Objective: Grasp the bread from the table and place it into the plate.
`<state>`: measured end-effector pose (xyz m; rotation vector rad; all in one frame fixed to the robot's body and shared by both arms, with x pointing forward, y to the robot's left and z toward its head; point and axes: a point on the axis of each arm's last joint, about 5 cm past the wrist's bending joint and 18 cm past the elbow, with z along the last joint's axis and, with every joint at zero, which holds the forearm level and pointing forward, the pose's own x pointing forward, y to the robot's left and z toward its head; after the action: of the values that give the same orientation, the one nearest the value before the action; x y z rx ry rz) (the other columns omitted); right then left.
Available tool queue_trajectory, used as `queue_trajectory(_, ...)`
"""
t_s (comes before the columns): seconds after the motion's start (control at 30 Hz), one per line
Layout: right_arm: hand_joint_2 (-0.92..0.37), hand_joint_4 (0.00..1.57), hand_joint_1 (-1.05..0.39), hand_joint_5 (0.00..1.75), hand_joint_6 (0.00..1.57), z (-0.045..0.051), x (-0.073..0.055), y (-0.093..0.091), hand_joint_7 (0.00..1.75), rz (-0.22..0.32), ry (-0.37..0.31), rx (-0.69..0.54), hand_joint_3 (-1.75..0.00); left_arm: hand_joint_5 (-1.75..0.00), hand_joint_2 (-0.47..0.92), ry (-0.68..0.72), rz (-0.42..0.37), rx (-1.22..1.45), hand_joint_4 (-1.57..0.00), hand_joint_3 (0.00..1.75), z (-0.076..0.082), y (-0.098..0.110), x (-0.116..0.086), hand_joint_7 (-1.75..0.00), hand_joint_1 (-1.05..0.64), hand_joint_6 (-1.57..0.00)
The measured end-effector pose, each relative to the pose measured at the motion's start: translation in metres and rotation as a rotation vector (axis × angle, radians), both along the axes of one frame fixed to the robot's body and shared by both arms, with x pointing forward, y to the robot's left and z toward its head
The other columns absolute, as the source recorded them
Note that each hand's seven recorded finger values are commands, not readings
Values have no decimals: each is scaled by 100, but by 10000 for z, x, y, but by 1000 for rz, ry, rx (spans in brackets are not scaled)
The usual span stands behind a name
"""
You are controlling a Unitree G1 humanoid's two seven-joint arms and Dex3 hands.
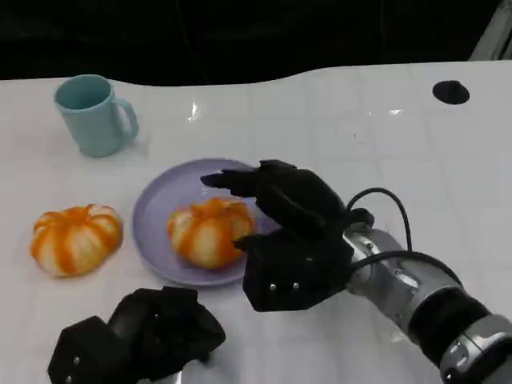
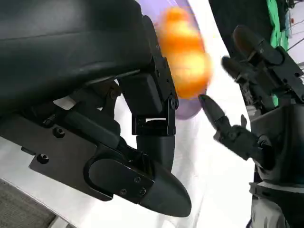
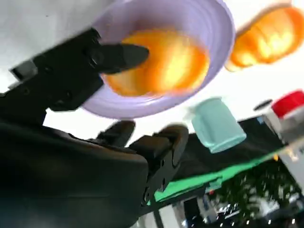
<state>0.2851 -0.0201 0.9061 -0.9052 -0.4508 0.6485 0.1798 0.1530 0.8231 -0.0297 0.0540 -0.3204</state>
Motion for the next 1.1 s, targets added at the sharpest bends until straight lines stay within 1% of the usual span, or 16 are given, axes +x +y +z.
queue_trajectory(0.1, -92, 1, -57, 9, 17, 51, 16, -38, 0, 19, -6, -12, -11, -155, 86, 0, 1, -1, -88, 0, 1, -1, 1, -80, -105, -127)
queue_trajectory(0.17, -92, 3, -58, 11, 18, 68, 10, -82, 1, 27, -13, -11, -11, -156, 86, -1, 1, -2, -88, 0, 1, -2, 2, -80, -105, -127)
queue_trajectory(0.3, -92, 6, -58, 14, 21, 33, -44, -211, 2, 24, -16, -5, -9, -156, 86, -1, 0, -3, -88, 0, 2, -6, 4, -80, -105, -128)
queue_trajectory(0.37, -92, 7, -55, 15, 22, 16, -78, -288, 3, 19, -25, 3, -9, -155, 86, 0, 0, -4, -87, 0, 2, -8, 5, -80, -105, -127)
queue_trajectory(0.5, -92, 7, -53, 18, 22, 34, -152, -472, 2, 8, -52, 27, -9, -155, 86, 1, -1, -4, -87, 0, 3, -12, 7, -80, -104, -127)
queue_trajectory(0.57, -92, 10, -52, 22, 25, 43, -198, -556, 3, 5, -63, 38, -8, -154, 86, 2, -2, -4, -87, 0, 4, -12, 6, -81, -104, -127)
queue_trajectory(0.63, -92, 11, -49, 30, 29, 39, -256, -645, 4, 0, -83, 48, -4, -154, 86, 1, -2, -4, -87, 0, 5, -14, 6, -81, -104, -127)
queue_trajectory(0.7, -91, 6, -46, 49, 33, 33, -302, -726, 3, -13, -108, 48, -1, -155, 86, 1, -3, -4, -87, 0, 5, -14, 7, -81, -104, -127)
queue_trajectory(0.73, -91, 6, -45, 56, 37, 26, -326, -767, 4, -20, -122, 47, 0, -155, 86, 0, -3, -4, -86, 0, 6, -15, 8, -81, -104, -127)
queue_trajectory(0.8, -91, 8, -43, 61, 42, 8, -373, -841, 5, -29, -143, 54, 0, -155, 85, 0, -2, -4, -86, 0, 6, -15, 8, -81, -104, -127)
queue_trajectory(0.83, -91, 11, -43, 63, 45, -2, -395, -875, 7, -33, -151, 59, 0, -154, 86, 0, -2, -4, -87, 0, 6, -14, 9, -81, -104, -127)
queue_trajectory(0.9, -92, 18, -43, 63, 50, -20, -436, -942, 7, -41, -168, 66, 0, -154, 86, 0, -3, -4, -87, 0, 7, -16, 12, -81, -104, -127)
queue_trajectory(1.0, -91, 37, -40, 55, 61, -61, -509, -1026, 6, -52, -175, 71, 0, -154, 86, 0, -3, -5, -87, 0, 7, -17, 13, -81, -104, -127)
queue_trajectory(1.03, -90, 49, -37, 53, 70, -80, -534, -1048, 7, -56, -170, 74, 0, -154, 86, 0, -3, -5, -87, 0, 7, -19, 14, -81, -104, -127)
queue_trajectory(1.07, -89, 56, -35, 53, 75, -103, -561, -1074, 8, -67, -166, 80, 0, -154, 86, 1, -3, -6, -87, 0, 8, -22, 15, -81, -104, -127)
queue_trajectory(1.1, -89, 60, -34, 52, 78, -131, -589, -1096, 8, -79, -164, 91, 0, -154, 86, 1, -3, -6, -87, 0, 7, -23, 15, -81, -104, -127)
